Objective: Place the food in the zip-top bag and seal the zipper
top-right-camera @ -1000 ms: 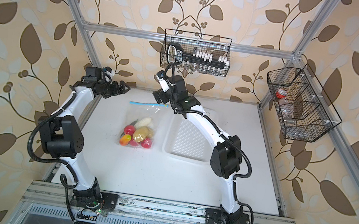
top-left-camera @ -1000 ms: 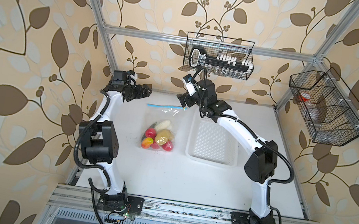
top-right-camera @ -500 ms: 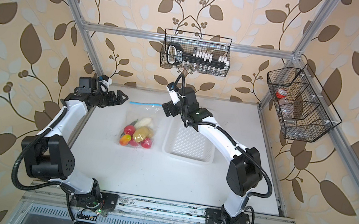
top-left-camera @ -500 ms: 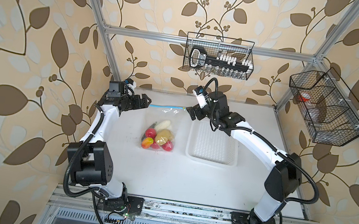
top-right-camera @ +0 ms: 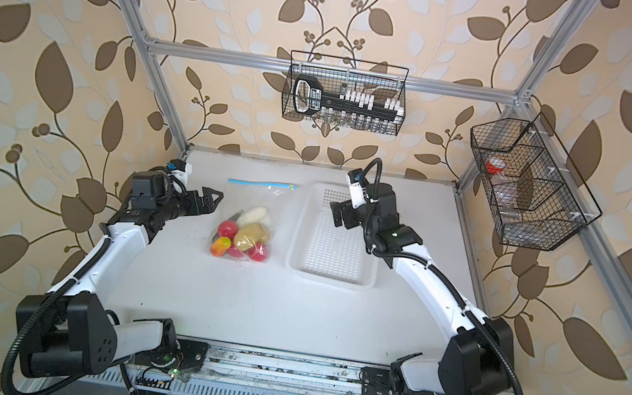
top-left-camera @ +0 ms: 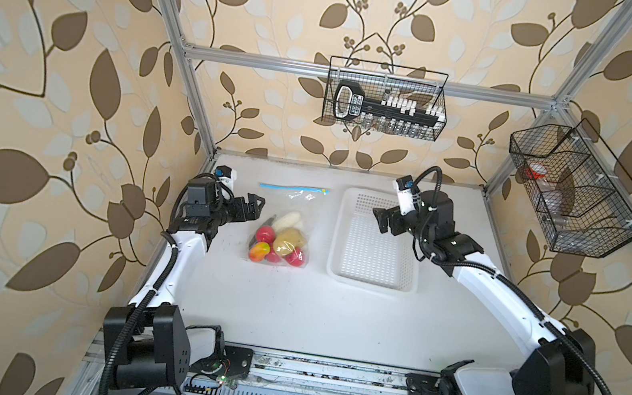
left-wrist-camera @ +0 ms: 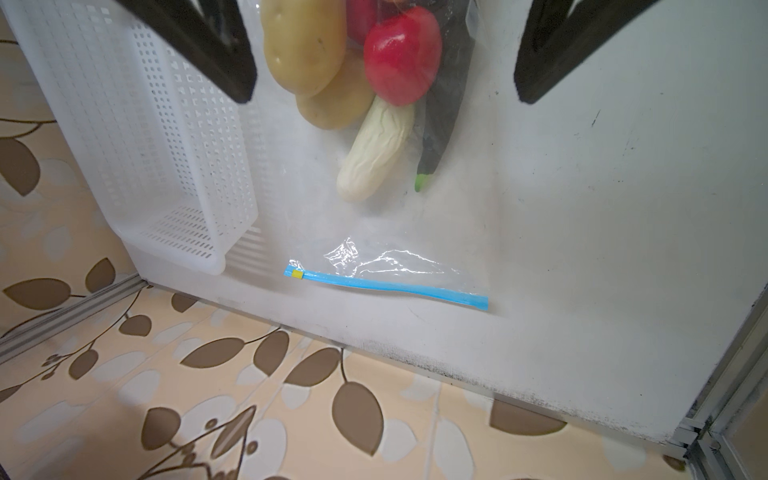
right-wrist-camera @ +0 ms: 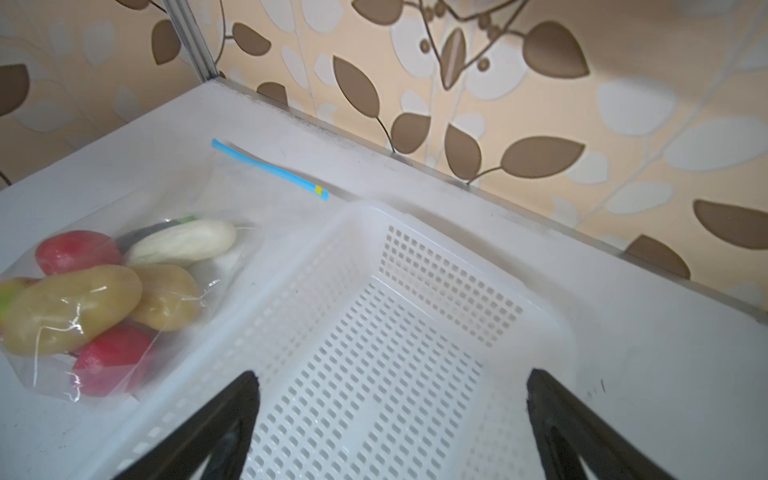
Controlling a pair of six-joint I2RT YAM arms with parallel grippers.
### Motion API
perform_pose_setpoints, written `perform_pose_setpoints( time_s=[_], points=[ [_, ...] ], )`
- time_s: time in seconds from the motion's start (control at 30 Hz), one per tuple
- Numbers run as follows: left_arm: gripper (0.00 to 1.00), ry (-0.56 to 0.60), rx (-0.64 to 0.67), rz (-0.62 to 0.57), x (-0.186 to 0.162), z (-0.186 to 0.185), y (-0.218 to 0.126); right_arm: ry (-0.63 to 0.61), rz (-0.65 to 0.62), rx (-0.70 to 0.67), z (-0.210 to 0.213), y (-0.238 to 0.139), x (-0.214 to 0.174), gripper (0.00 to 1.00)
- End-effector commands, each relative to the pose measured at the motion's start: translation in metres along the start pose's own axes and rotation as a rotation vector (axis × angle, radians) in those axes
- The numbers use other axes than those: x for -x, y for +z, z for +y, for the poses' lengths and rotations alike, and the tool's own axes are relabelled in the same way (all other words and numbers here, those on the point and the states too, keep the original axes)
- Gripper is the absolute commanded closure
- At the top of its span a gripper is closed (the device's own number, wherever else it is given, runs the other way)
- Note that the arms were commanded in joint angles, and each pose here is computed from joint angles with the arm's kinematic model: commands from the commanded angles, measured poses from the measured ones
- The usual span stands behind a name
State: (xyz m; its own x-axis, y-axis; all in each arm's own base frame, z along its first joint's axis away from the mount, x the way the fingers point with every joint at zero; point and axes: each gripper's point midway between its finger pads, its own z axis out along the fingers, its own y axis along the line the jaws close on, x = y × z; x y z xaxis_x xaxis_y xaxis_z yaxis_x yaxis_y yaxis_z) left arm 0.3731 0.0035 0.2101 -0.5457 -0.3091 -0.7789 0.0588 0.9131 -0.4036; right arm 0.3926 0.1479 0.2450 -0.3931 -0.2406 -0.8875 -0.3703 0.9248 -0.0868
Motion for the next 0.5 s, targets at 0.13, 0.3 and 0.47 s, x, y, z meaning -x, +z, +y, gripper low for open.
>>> perform_pose_setpoints(
  time_s=[0.13,0.3,0.47],
  points=[
    [0.01,-0.003,0.121,-0.120,0.008,0.029,0.004,0.089,-0.078,-0.220,-0.054,-0.034,-0.013,0.00],
    [0.01,-0.024,0.193,-0.104,-0.013,0.050,0.011,0.139,-0.090,-0.370,-0.086,-0.056,-0.039,0.00],
    [0.01,-0.018,0.203,-0.144,-0.035,0.060,0.015,0.231,-0.107,-0.537,-0.124,-0.080,-0.068,0.00]
  ],
)
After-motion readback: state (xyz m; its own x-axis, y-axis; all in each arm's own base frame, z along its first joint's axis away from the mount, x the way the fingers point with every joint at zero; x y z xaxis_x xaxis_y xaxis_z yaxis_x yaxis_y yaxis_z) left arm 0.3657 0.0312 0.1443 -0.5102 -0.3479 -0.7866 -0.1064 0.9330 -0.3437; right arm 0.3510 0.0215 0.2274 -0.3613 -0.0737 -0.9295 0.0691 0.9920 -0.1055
